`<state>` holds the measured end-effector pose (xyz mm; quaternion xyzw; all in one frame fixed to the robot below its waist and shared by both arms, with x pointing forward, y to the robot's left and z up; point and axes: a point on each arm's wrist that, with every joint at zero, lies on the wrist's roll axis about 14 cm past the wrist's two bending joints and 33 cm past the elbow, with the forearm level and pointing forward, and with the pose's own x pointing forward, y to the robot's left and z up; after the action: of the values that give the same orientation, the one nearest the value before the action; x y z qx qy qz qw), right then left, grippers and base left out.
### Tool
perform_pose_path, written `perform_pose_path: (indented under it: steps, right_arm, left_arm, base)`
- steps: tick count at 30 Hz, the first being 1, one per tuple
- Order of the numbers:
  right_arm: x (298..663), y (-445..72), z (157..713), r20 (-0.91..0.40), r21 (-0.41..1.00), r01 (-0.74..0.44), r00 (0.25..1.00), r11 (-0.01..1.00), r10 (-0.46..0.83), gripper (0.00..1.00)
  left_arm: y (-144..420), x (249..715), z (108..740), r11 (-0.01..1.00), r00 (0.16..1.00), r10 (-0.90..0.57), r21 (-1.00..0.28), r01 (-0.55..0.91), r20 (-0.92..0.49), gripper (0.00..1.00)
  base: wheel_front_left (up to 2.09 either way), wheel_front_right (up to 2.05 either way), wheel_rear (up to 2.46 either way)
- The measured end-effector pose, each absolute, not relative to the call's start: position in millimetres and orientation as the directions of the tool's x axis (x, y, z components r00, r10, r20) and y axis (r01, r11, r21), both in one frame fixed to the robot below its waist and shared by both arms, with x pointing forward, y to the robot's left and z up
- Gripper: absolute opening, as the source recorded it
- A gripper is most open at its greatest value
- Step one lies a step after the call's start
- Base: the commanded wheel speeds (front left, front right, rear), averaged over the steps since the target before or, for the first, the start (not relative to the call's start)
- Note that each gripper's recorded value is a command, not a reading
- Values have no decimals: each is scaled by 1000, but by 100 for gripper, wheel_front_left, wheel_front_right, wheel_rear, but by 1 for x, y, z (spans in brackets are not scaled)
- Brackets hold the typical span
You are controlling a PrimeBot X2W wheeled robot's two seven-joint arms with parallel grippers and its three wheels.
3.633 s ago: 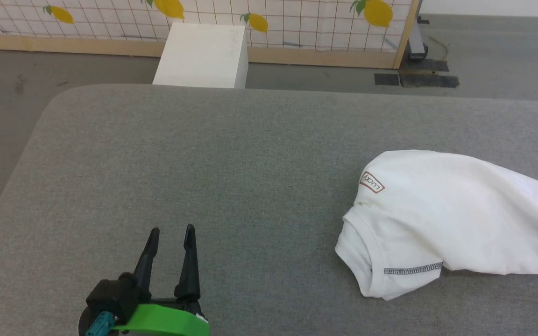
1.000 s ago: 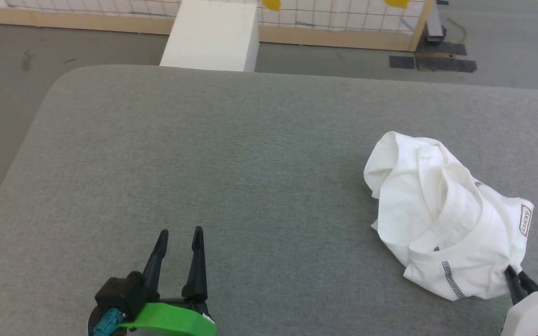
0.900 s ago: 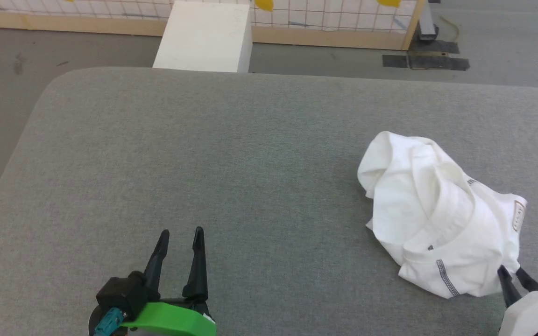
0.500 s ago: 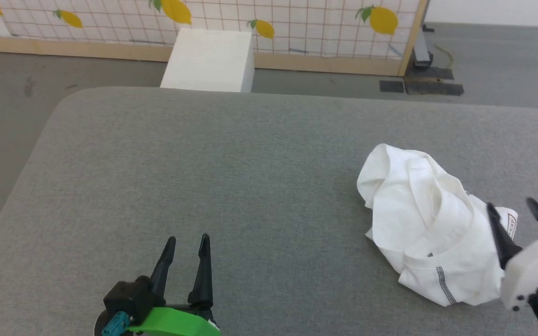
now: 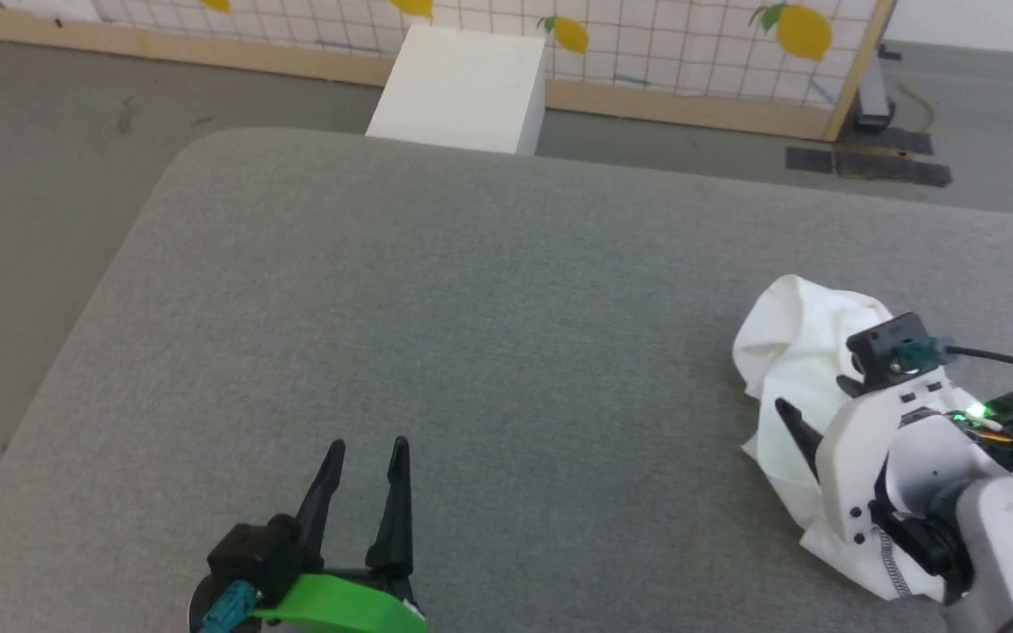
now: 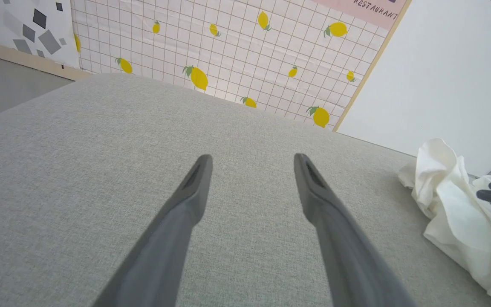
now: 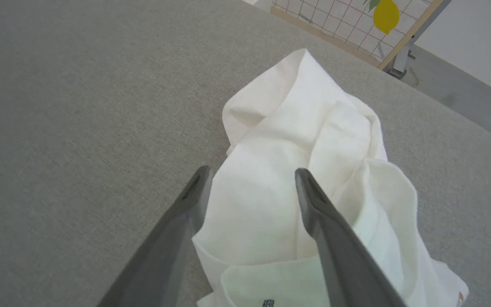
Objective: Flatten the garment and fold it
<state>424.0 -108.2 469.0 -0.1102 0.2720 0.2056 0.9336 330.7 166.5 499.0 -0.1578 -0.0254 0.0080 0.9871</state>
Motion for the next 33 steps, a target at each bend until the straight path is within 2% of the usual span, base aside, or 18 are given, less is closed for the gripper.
perform_pose_path:
  steps: [8, 9, 10, 11, 12, 18, 26, 27, 28, 29, 30, 33]
  right_arm:
    - [424, -91, 398, -725, -69, -499, 620, 864, 301, 100]
    - [424, -91, 391, -739, -68, -500, 607, 863, 293, 90]
    - [425, -92, 384, -752, -71, -501, 595, 862, 284, 49]
    - [427, -90, 382, -751, -72, -503, 596, 861, 285, 22]
    - [431, -88, 382, -741, -67, -501, 605, 863, 293, 0]
    - [447, -70, 403, -663, -57, -511, 662, 858, 350, 0]
    - [466, -48, 484, -462, -48, -517, 770, 855, 440, 0]
    - [467, -48, 492, -442, -52, -514, 781, 856, 442, 9]
    - [468, -48, 498, -430, -58, -512, 788, 857, 442, 29]
    - [468, -50, 503, -422, -69, -510, 794, 857, 438, 67]
    - [468, -52, 506, -414, -82, -505, 801, 859, 432, 98]
    - [471, -65, 505, -436, -118, -481, 811, 868, 390, 100]
  left_arm:
    - [180, 331, 493, 951, 997, 69, -303, -59, 23, 100]
    - [181, 331, 492, 951, 997, 76, -303, -67, 17, 100]
    - [183, 331, 490, 950, 996, 83, -304, -75, 12, 100]
    - [185, 330, 489, 949, 996, 88, -304, -81, 9, 100]
    - [187, 330, 489, 949, 996, 94, -303, -88, 6, 100]
    - [192, 328, 487, 948, 993, 116, -299, -110, 1, 100]
    - [184, 328, 499, 948, 995, 87, -310, -69, 43, 100]
    - [182, 329, 501, 948, 995, 82, -310, -63, 48, 100]
    - [181, 329, 502, 949, 996, 79, -311, -59, 52, 100]
    - [180, 329, 503, 949, 996, 75, -312, -54, 55, 100]
    - [179, 329, 504, 949, 996, 71, -312, -50, 59, 100]
    - [178, 330, 503, 949, 996, 68, -313, -47, 58, 100]
  base:
    - [0, 0, 0]
    - [0, 0, 0]
    - [0, 0, 0]
    - [0, 0, 0]
    - [0, 0, 0]
    - [0, 0, 0]
    - [0, 0, 0]
    - [0, 0, 0]
    - [0, 0, 0]
    - [0, 0, 0]
    - [0, 0, 0]
    - [0, 0, 0]
